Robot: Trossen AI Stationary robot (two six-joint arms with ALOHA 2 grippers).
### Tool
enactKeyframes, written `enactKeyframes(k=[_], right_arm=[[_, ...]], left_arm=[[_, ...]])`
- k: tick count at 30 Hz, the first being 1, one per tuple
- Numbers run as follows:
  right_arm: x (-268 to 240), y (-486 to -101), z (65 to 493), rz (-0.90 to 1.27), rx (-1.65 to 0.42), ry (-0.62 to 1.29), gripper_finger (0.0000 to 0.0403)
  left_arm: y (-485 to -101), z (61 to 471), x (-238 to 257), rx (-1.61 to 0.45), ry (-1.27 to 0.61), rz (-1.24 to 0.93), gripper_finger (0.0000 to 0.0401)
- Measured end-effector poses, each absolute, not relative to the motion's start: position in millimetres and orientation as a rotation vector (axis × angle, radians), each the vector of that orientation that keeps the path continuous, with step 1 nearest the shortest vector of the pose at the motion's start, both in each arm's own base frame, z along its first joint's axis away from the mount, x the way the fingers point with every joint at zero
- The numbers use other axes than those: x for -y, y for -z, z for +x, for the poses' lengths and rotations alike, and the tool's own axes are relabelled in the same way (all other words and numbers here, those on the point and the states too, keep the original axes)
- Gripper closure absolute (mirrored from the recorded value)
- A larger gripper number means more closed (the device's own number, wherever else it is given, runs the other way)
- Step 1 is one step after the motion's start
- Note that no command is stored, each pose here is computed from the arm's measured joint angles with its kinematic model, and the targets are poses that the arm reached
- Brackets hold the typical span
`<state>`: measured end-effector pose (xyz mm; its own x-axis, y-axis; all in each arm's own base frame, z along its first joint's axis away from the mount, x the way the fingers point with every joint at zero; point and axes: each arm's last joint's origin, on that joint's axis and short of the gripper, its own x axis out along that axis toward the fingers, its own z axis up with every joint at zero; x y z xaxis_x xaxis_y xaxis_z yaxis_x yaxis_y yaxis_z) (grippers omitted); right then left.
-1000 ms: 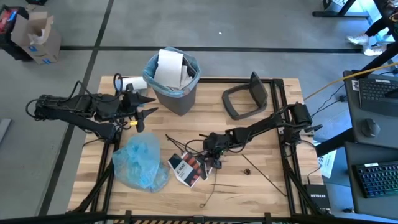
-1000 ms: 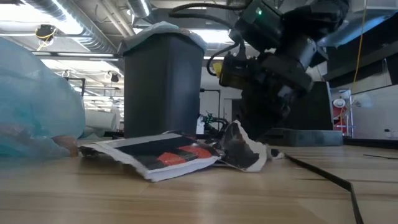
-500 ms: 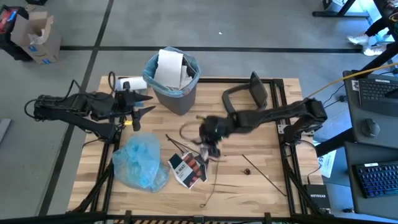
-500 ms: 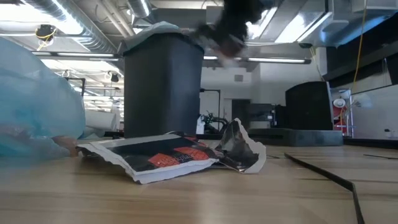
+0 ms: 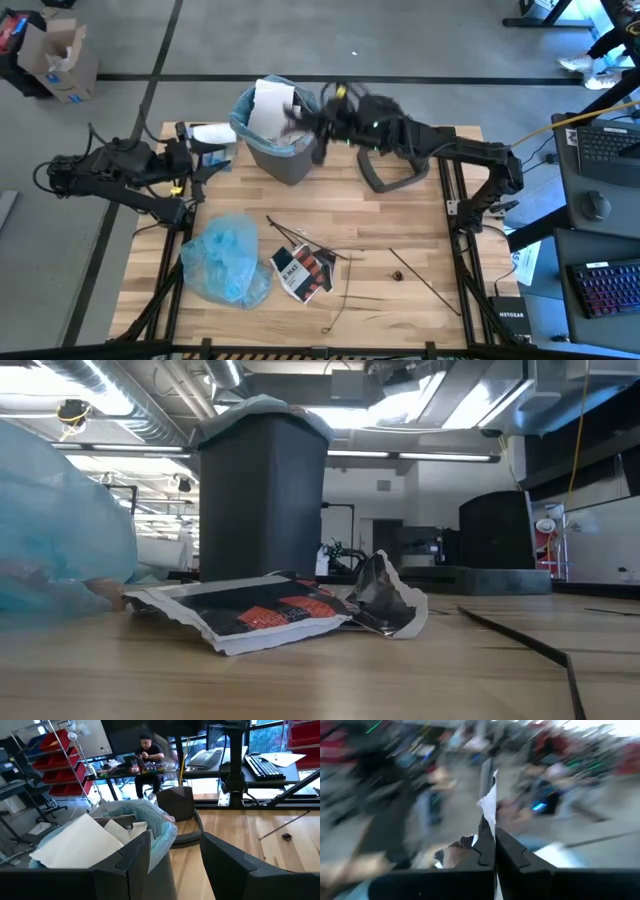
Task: Pick and place trash into bin
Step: Put the white paper into the trash bin, then put the white paper and zip tie into the trash bin
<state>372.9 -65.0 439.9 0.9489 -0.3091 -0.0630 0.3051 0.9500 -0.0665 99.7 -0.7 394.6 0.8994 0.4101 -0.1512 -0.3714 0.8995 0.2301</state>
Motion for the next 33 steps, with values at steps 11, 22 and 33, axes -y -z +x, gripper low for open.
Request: enactKeyframes(k=[11, 22, 33], right_arm=[[125.0, -409.1, 396.9, -0.022, -0.049, 0.437, 0.0297], [113.5, -421.6, 363.0, 0.013, -0.222, 0.412, 0.0138], [68.0, -395.5, 333.4, 0.164, -0.673, 0.158, 0.0144]], left_arm=[[-393.8, 100.4, 0.8, -0.209, -0.406, 0.212, 0.0235], [-392.2, 101.0, 0.9, -0.218, -0.408, 0.178, 0.0235], [-388.7, 109.9, 2.4, -0.244, -0.413, 0.135, 0.0235]])
